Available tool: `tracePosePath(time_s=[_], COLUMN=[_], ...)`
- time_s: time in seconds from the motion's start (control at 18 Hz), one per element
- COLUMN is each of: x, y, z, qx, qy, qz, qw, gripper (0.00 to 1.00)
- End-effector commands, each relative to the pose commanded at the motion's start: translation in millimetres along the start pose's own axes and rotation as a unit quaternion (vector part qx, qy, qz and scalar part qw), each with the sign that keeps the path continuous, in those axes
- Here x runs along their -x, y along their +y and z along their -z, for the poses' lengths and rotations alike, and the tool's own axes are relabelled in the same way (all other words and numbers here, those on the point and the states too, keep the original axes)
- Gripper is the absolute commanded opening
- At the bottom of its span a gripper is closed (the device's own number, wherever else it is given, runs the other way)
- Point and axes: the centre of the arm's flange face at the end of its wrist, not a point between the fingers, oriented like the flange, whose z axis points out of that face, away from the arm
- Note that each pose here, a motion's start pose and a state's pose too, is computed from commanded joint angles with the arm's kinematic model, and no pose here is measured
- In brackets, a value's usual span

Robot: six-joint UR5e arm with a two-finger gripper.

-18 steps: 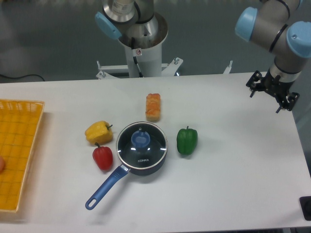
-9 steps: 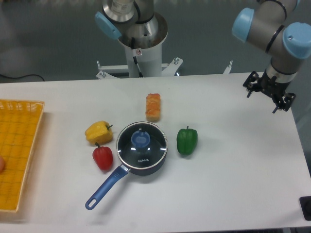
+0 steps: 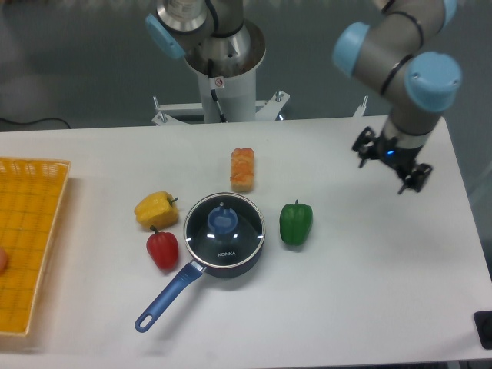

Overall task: Open the lid
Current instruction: 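Move the gripper over the saucepan's glass lid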

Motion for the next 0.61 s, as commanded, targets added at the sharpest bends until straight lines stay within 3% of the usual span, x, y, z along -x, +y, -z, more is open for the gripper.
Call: tracePosePath(time_s=[0.61], x=[-58.3], y=[-78.1], z=[2.8], qx=[-0.011], qy=[-0.011], qz=[0.007], qw=[0.9999], gripper=[1.00])
